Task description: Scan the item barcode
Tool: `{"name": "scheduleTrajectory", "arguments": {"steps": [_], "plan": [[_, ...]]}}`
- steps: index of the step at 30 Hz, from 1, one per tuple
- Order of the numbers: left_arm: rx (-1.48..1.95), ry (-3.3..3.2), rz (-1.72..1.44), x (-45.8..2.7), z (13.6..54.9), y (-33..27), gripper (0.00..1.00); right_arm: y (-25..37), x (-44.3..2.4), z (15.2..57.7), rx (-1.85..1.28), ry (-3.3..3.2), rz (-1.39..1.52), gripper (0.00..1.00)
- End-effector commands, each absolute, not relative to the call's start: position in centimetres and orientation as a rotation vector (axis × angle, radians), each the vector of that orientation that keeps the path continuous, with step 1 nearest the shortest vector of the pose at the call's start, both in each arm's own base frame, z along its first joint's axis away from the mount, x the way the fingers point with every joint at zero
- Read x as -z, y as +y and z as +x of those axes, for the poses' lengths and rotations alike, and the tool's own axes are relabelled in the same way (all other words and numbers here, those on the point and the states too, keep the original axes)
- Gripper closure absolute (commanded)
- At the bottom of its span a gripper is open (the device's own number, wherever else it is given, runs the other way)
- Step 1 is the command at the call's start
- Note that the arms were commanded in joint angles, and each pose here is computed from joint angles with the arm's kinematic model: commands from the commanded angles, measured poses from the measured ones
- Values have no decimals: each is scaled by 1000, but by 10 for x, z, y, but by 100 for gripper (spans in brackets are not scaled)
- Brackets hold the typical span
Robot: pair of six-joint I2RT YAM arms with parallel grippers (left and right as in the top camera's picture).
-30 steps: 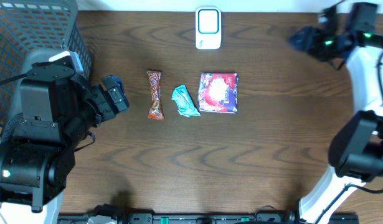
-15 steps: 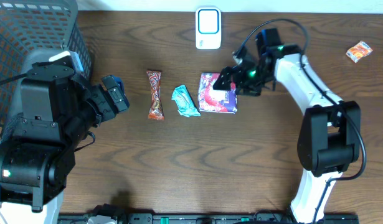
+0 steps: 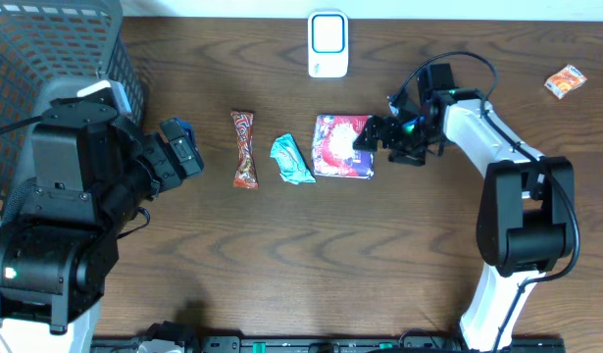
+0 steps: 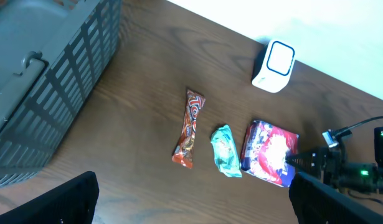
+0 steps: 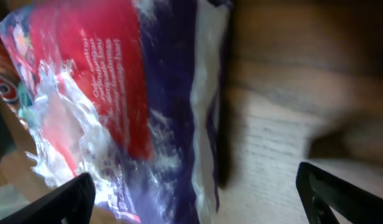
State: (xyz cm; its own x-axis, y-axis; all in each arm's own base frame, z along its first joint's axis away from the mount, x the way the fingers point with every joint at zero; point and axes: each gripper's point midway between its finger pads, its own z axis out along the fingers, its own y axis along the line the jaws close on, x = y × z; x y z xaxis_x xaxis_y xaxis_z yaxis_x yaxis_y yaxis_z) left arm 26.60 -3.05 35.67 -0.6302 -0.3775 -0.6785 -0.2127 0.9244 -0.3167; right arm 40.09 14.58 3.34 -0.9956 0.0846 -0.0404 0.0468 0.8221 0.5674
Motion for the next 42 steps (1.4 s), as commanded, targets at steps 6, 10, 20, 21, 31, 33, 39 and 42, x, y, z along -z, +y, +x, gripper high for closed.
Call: {"name": "scheduleTrajectory", "arguments": {"steps": [6,10,20,21,31,33,39,42], "plan": [[250,2273,-412,-357,266,-29,2,173,-15,382,-1182,2873,136,95],[250,2273,-412,-357,266,-29,2,167,-22,390,-1175,2848,140,99],[250,2273,-412,-357,266,-29,2,65,-105,436,-137,2836,226,99],[250,2273,-412,-357,266,-29,2,49,-115,435,41,2816,237,99],[250,2273,-412,-357,266,-29,2,-26,-139,401,1053,2623,191,99],[250,2273,-412,-357,266,-29,2,-21,-126,397,1055,2650,162,99],[250,2273,-412,-357,266,-29,2,28,-90,395,861,2760,57,91],[250,2273,-412,-357,266,-29,2,62,-81,395,721,2788,-6,70]]}}
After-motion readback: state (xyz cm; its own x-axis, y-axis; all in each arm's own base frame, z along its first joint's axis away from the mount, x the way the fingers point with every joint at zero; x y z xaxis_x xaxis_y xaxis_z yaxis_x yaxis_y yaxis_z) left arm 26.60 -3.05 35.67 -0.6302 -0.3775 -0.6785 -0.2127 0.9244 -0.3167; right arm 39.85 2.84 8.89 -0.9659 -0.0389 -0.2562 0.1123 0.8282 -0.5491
